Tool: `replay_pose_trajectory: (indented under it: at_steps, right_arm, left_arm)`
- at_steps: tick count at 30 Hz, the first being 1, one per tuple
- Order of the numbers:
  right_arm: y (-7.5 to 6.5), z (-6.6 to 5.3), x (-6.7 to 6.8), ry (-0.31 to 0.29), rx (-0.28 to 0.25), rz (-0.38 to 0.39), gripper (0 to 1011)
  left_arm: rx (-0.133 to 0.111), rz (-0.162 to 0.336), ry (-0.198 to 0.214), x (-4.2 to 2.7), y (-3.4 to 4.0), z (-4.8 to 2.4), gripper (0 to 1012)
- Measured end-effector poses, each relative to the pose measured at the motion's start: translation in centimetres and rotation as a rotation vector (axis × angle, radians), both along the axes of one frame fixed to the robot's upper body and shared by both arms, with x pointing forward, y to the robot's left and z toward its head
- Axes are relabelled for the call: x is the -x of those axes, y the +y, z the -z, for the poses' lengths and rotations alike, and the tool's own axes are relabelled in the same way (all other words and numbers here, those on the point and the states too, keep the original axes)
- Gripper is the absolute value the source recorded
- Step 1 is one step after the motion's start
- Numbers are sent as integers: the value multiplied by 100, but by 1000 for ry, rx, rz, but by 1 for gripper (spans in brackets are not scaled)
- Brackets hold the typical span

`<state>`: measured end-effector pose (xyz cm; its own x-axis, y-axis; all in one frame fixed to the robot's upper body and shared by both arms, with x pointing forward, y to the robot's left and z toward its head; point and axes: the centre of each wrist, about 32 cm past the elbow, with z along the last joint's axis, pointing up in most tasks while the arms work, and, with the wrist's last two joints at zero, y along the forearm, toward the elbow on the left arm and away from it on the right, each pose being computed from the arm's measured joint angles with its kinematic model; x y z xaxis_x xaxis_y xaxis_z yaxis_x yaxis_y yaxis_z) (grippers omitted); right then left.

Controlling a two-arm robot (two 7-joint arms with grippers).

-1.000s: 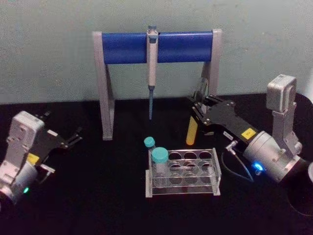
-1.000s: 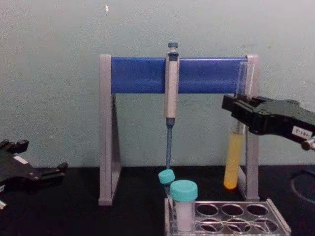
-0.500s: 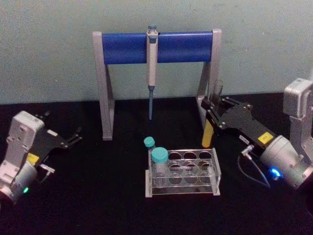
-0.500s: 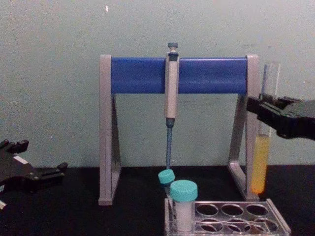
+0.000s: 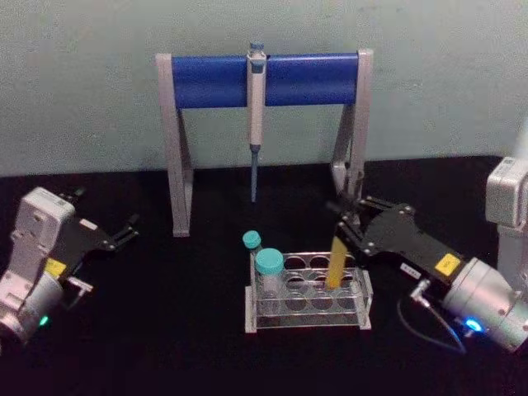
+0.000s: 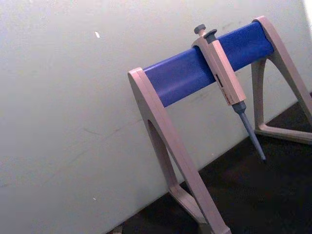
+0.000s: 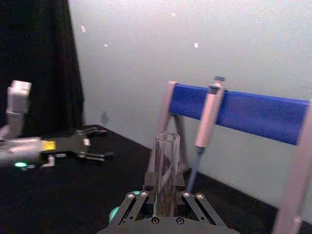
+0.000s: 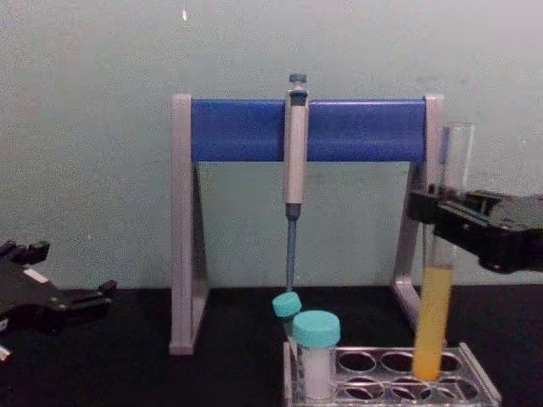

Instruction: Pick up the test tube from the test tube rack, shake it, then place it back into the test tube rack.

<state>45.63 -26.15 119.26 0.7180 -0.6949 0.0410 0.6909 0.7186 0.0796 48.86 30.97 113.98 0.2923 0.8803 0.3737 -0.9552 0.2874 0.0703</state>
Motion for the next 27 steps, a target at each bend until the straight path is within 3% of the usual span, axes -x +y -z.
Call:
replay_pose_trajectory:
  at_steps: [5,14,20,27]
  right_arm:
    - [106,2,-50,6,-29,-53,232]
    - [260,18,-226,-23,-61,-71,232]
    - [329,32,-385,-61,-70,-28,232]
    - [316,53,-452,-84,-49,44,232]
  left_arm:
    - [0,0,0,0,0,0,1010]
    - [0,0,0,0,0,0,1010]
    - [0,0,0,0,0,0,1010]
    - [0,0,0,0,0,0,1010]
